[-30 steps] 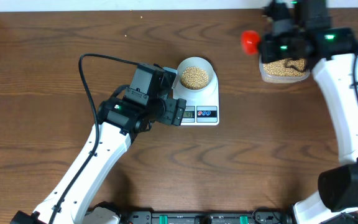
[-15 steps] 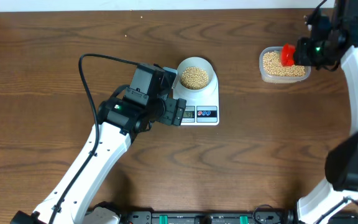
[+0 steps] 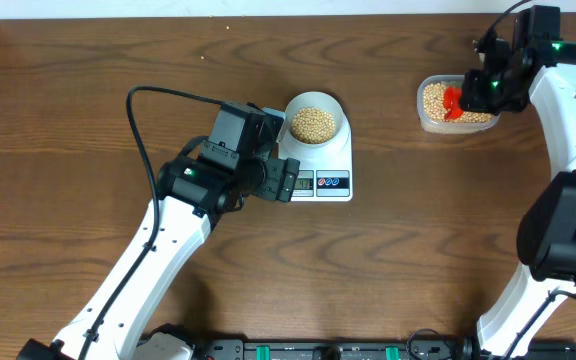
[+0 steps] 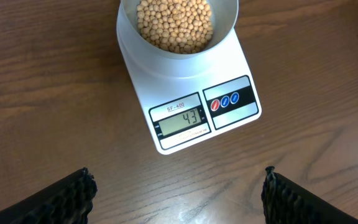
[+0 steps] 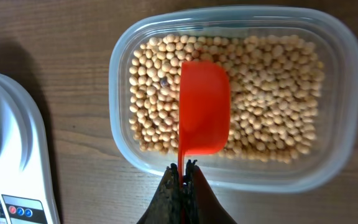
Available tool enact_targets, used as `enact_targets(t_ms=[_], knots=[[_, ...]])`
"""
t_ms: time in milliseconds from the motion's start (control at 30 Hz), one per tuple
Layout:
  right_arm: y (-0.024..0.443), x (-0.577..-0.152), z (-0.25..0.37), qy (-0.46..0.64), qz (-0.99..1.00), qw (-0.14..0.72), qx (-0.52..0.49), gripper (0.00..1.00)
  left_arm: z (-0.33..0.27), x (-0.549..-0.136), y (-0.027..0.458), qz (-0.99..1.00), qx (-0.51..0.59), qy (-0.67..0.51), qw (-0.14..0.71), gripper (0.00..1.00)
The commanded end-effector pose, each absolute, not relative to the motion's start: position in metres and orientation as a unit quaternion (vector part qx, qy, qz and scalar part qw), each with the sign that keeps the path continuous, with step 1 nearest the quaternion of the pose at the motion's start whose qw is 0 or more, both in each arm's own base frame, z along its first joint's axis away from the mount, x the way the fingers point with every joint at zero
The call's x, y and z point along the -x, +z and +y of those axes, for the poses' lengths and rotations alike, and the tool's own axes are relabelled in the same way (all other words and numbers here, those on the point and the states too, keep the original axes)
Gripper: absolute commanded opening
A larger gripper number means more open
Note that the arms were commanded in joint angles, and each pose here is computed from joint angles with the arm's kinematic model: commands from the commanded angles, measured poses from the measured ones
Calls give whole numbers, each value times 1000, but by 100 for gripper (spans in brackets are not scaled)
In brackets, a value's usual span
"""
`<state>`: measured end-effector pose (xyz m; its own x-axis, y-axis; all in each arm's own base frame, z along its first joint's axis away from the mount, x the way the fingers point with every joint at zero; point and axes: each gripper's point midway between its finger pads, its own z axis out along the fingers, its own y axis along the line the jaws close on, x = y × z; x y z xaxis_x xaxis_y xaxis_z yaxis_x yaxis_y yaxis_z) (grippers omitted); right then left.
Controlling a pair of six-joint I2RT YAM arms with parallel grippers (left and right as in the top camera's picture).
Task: Scoop item into bowl and weigh 50g on scale
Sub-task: 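Dip the red scoop into the chickpeas again with the right gripper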
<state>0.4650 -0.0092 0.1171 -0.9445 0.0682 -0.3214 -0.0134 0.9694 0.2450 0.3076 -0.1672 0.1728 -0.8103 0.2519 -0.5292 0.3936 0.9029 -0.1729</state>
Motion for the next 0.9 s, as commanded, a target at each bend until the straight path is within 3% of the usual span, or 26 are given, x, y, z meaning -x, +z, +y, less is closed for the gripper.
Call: enact_targets(t_ms=[0,200,567,867], knots=[[99,-467,5,166,975,149,-5,1,-166,-305,177,939,-175,-142,261,88],[86,-467,13,189,973,133,-11,1,-166,-305,177,939,-175,-142,261,88],[149,-466,-32,183,959,210,-45,1,-166,-305,177,939,-175,-142,261,88],[151,-463,-33,183,960,207,-45,1,-166,-305,177,939,-175,-142,261,88]])
